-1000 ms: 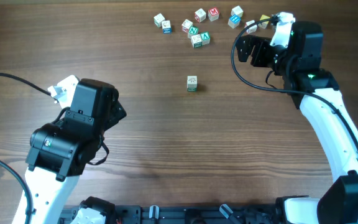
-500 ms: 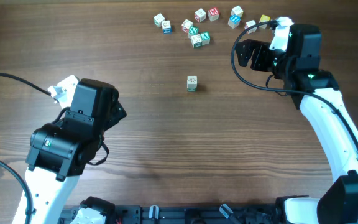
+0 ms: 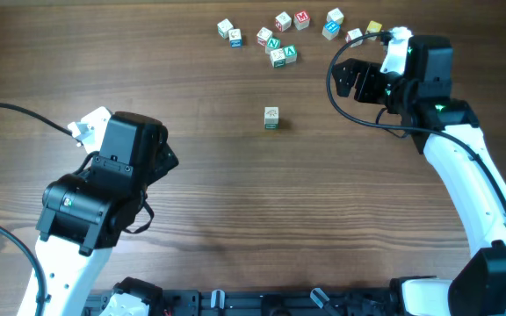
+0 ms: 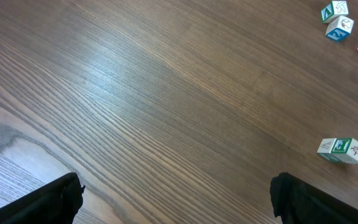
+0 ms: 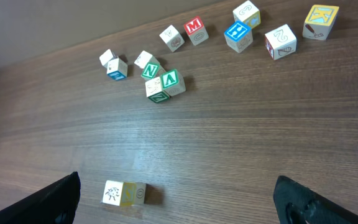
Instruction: Form a tower
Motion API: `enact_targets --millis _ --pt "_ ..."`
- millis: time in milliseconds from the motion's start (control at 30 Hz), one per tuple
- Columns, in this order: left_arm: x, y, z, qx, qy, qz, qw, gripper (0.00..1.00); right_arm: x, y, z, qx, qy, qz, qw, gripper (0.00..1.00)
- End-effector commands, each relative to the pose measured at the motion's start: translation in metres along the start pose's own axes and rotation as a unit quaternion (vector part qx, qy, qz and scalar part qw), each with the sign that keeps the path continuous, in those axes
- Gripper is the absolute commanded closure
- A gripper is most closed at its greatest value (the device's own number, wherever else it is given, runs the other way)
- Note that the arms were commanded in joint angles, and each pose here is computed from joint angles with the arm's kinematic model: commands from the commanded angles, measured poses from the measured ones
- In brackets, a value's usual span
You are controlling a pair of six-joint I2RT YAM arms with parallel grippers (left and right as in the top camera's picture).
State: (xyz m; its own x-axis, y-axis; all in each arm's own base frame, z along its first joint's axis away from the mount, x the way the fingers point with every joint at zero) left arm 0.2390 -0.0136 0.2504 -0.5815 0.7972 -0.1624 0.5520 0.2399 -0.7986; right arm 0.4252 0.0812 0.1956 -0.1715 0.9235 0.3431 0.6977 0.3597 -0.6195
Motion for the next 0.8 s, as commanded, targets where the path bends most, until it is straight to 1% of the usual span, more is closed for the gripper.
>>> enact_targets --millis 0,767 --pt "0.0031 0.0024 0.0019 0.005 -0.010 -0.005 1.000 0.00 0.0020 -0.0027 -0.0107 -0.011 -0.012 0.002 1.000 0.00" --pt "0.0050 0.0023 0.0047 0.011 -0.007 -0.008 1.000 0.00 0.0013 -0.0025 -0.0074 -0.004 -0.010 0.003 1.000 0.00"
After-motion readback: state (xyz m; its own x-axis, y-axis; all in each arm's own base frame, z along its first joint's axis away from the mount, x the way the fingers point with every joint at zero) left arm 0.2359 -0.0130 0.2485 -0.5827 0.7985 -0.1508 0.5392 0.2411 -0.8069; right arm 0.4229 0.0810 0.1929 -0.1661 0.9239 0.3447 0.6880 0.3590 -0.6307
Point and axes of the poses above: each gripper's point midway between its finger pads, its own y axis out along the fingers, its own x axis along the line the jaws close on, z = x × y, the point moved 1 cm from there along -y, back along the fingers, and after that the axes turned 5 degrees about -y, right-handed, at the moved point
